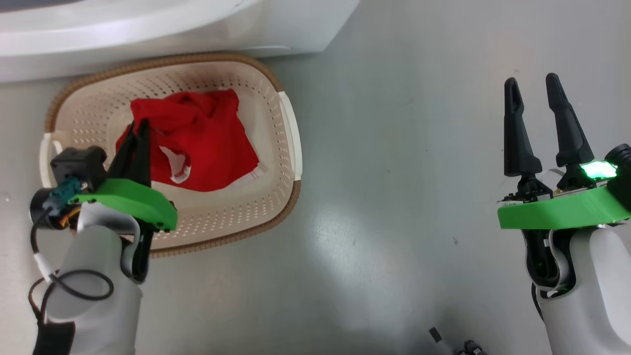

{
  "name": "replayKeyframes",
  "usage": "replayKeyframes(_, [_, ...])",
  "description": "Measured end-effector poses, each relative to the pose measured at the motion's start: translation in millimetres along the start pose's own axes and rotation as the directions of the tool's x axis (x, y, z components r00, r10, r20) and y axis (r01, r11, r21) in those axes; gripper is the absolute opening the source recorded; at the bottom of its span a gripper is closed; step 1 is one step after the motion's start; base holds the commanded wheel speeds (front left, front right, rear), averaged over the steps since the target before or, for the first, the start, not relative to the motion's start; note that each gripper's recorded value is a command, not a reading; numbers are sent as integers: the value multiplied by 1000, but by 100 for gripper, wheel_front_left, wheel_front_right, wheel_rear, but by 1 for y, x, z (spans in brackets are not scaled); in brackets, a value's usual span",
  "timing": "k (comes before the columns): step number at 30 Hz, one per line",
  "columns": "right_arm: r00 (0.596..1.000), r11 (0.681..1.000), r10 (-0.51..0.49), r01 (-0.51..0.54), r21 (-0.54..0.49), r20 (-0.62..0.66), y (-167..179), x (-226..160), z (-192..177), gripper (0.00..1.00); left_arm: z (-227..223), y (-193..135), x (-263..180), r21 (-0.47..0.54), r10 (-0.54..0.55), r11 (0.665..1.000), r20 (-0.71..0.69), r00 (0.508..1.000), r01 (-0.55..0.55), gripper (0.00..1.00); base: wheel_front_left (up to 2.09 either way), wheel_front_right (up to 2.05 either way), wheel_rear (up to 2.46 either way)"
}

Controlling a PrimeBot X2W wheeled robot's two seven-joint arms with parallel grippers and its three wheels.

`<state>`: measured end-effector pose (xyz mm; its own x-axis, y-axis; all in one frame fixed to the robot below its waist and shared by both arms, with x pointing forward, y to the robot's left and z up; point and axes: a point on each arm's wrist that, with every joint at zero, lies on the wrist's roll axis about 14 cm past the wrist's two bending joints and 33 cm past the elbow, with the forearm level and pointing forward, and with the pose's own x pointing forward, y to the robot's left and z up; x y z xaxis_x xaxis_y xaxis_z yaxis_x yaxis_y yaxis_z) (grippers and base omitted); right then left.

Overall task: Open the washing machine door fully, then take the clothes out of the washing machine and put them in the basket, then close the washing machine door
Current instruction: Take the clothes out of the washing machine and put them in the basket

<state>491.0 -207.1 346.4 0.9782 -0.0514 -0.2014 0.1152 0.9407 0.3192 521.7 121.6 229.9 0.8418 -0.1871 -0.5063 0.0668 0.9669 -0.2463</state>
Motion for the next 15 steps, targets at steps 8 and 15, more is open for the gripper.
replayKeyframes(8, [1000,1000,-10,10,-9,-13,-7,11,-12,100,-39,9,20,23,6,1000,-123,992,-3,0,0,0,0])
replayKeyframes(15, [999,999,-31,31,-11,-33,-16,9,-21,100,-66,9,25,25,3,1000,-209,978,2,0,0,0,0])
